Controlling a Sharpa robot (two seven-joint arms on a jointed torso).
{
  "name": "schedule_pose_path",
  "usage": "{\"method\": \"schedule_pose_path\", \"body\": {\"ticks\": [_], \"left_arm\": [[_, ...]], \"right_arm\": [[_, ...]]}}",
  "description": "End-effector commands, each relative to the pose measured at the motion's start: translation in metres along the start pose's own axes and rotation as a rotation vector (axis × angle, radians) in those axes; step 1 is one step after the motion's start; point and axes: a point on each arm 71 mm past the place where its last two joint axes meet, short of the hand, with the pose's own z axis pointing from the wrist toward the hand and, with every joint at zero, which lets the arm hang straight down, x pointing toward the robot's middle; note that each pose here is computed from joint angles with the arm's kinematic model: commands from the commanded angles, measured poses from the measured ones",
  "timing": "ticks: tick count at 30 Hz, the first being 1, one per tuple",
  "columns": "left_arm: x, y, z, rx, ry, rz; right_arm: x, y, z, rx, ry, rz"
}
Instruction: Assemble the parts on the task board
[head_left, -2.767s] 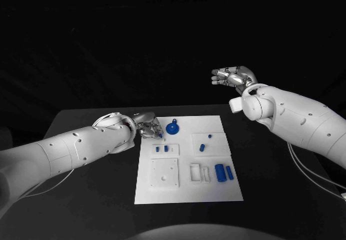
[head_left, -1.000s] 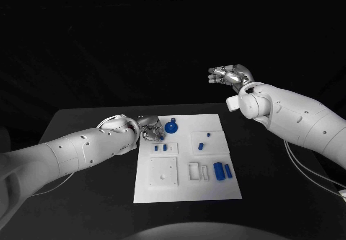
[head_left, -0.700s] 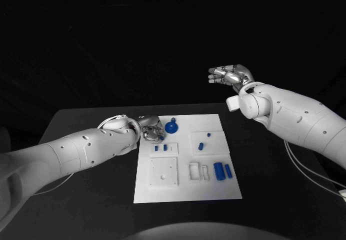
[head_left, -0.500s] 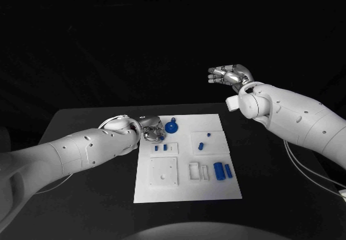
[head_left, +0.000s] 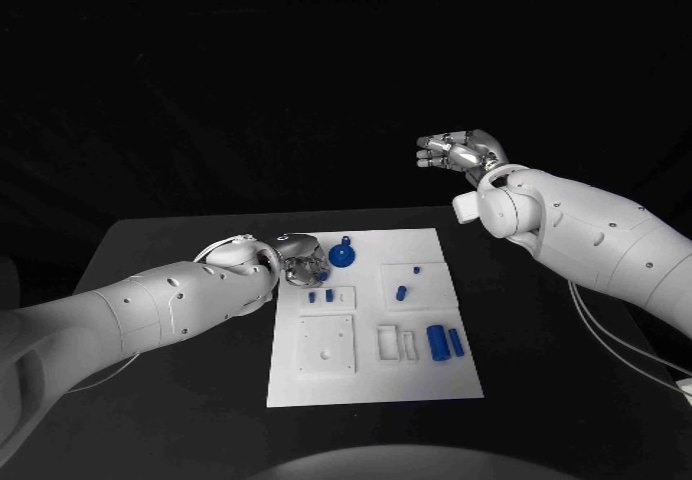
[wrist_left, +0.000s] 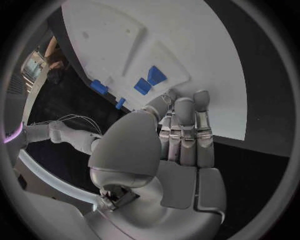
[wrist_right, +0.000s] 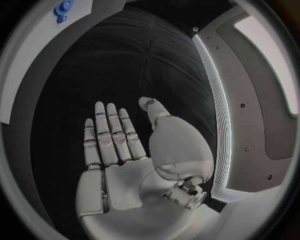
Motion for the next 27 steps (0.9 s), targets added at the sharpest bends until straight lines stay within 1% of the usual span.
{"method": "schedule_pose_path", "body": {"ticks": [1,6,10,13,18,22,23,25,27], "left_arm": [[0.0037,0.0049,-0.0017,-0.022,-0.003,0.006],[0.0020,0.0104,-0.0036,-0.039,-0.017,0.001],[0.0004,0.0162,-0.0060,-0.056,-0.027,-0.003],[-0.0017,0.0226,-0.0088,-0.072,-0.040,-0.010],[-0.0075,0.0347,-0.0147,-0.098,-0.074,-0.037],[-0.0173,0.0435,-0.0206,-0.106,-0.134,-0.094],[-0.0209,0.0456,-0.0224,-0.105,-0.159,-0.121],[-0.0290,0.0494,-0.0263,-0.100,-0.212,-0.195],[-0.0369,0.0532,-0.0310,-0.099,-0.265,-0.308]], "right_arm": [[0.002,-0.001,-0.001,0.004,0.029,-0.004],[0.002,-0.005,-0.004,0.012,0.053,-0.039],[0.002,-0.008,-0.008,0.014,0.095,-0.103],[0.002,-0.009,-0.012,0.009,0.140,-0.179],[0.002,-0.012,-0.021,-0.007,0.204,-0.349],[0.002,-0.016,-0.031,-0.020,0.251,-0.520],[0.002,-0.017,-0.033,-0.024,0.261,-0.567],[0.002,-0.019,-0.039,-0.029,0.276,-0.656],[0.003,-0.021,-0.044,-0.034,0.285,-0.736]]}}
